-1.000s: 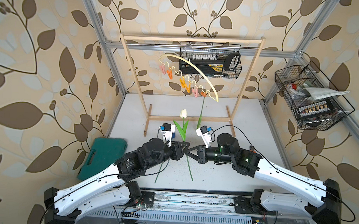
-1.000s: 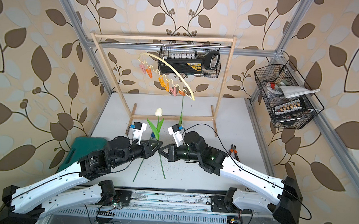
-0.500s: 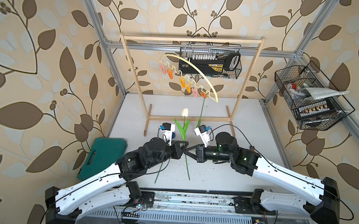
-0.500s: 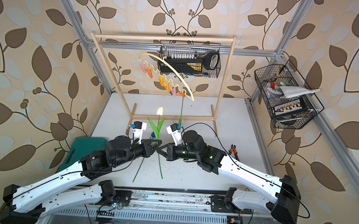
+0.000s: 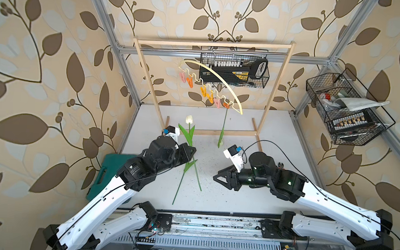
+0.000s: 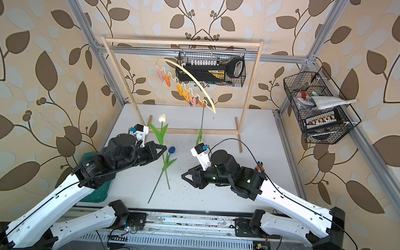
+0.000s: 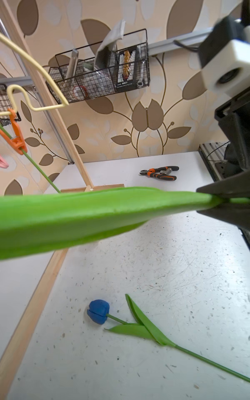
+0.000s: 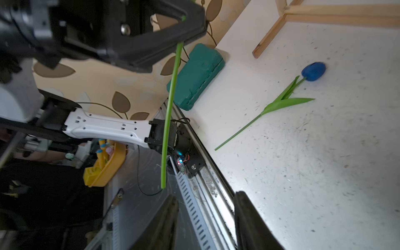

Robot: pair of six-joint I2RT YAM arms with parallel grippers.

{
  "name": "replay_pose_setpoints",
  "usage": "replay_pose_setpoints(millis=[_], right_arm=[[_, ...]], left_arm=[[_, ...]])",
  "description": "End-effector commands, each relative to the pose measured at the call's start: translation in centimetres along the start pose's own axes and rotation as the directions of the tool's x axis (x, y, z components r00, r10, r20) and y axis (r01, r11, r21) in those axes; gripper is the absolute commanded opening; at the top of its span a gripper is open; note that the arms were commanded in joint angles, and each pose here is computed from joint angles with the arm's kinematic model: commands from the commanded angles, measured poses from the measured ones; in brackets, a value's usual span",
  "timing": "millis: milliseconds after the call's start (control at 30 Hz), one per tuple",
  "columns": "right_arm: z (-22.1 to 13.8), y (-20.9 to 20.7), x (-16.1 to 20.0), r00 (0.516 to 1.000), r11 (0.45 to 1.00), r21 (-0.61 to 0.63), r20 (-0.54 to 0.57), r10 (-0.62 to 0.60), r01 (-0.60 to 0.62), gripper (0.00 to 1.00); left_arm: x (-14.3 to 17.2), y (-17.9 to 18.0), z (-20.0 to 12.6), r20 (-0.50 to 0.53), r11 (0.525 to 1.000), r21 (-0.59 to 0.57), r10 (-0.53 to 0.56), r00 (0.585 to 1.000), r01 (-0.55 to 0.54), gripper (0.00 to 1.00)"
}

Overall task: Dry the flowers on a clothes hanger
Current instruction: Pick up the flower at the center of the board.

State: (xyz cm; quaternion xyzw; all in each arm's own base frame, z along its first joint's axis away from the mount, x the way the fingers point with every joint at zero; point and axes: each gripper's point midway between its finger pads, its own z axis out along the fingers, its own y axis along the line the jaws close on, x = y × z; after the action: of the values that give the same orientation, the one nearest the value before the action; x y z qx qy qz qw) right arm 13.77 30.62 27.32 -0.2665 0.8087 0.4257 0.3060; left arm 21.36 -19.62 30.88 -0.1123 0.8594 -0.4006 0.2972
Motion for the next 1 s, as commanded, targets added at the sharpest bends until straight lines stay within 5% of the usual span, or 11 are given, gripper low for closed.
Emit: replay_pose_setpoints(millis=[0, 200, 500, 667, 800, 967], right_arm=[[-2.0, 0.1, -0.6, 0.95, 0.946, 0.125, 0.052, -0.307, 0.299, 0.46], [-0.1, 3.3, -1.2, 0.804, 0.822, 0.185, 0.18, -0.567, 0.539, 0.47], [0.8, 5.4, -4.3, 0.66, 0.706, 0.322, 0.255, -0.706, 0.631, 0.53], [0.4, 6.3, -6.0, 0.604, 0.672, 0.358, 0.295, -0.74, 0.649, 0.57], [0.6, 6.8, -6.8, 0.609, 0.695, 0.323, 0.335, -0.719, 0.642, 0.56], [1.3, 7.7, -7.3, 0.611, 0.703, 0.3, 0.351, -0.71, 0.645, 0.44]], left_arm=[[2.5, -1.1, -0.3, -0.244, 0.994, 0.013, -0.098, 0.965, 0.104, 0.06], [3.1, -4.3, 0.0, -0.481, 0.928, 0.089, -0.278, 0.832, 0.361, 0.0], [2.8, -5.0, -0.4, -0.549, 0.827, 0.11, -0.412, 0.728, 0.551, 0.0], [2.9, -5.0, -0.3, -0.562, 0.819, 0.112, -0.414, 0.716, 0.562, 0.0], [2.7, -5.5, -0.9, -0.555, 0.818, 0.131, -0.407, 0.726, 0.56, 0.0], [2.9, -5.3, -1.1, -0.552, 0.816, 0.136, -0.409, 0.727, 0.563, 0.01]])
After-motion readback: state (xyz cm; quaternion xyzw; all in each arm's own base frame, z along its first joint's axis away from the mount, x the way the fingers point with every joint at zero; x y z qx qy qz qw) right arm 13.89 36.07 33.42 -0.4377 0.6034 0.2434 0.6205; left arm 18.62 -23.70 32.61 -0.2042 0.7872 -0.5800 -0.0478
